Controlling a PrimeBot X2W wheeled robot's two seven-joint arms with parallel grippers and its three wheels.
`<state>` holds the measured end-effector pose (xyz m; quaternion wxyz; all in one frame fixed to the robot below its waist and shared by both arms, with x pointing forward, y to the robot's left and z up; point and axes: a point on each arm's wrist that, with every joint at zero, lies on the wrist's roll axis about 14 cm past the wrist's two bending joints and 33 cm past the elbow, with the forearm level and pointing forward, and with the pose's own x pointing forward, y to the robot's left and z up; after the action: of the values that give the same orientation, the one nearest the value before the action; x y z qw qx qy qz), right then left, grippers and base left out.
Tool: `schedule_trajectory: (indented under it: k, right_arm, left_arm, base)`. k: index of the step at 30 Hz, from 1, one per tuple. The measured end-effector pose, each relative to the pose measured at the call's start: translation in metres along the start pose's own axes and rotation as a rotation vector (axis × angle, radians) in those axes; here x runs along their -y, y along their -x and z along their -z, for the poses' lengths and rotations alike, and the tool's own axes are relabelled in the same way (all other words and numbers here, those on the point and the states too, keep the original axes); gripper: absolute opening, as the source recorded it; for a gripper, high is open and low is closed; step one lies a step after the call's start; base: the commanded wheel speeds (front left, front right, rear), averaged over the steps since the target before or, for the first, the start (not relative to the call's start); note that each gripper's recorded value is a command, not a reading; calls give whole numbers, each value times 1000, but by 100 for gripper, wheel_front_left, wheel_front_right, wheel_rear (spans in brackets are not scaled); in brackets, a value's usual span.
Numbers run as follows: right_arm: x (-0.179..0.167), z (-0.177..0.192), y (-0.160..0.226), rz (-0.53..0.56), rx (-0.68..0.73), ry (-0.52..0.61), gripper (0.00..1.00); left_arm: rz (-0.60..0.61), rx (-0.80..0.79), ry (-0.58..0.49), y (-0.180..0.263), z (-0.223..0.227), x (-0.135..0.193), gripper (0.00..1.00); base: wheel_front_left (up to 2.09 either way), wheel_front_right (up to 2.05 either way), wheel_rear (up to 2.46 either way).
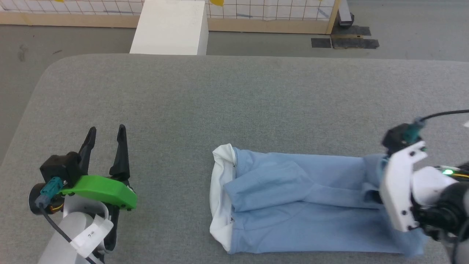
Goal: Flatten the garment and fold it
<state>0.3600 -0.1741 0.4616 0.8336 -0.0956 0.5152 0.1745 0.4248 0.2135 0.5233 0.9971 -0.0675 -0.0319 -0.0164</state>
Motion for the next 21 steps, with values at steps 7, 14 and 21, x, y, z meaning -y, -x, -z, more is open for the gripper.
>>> schedule_trajectory:
  k: [7, 14, 21]
  right_arm:
    - [-69, -34, -26, -188, 68, 100, 0]
    - [-125, -59, -50, -318, 122, 148, 0]
    - [-154, -70, -78, -370, 142, 156, 0]
  left_arm:
    - [-19, -7, -3, 3, 2, -5, 100]
    - [-42, -28, -6, 6, 9, -14, 100]
    - [-59, -47, -6, 7, 16, -20, 100]
  base:
    - [0, 0, 0]
    - [0, 0, 0]
    - [0, 0, 0]
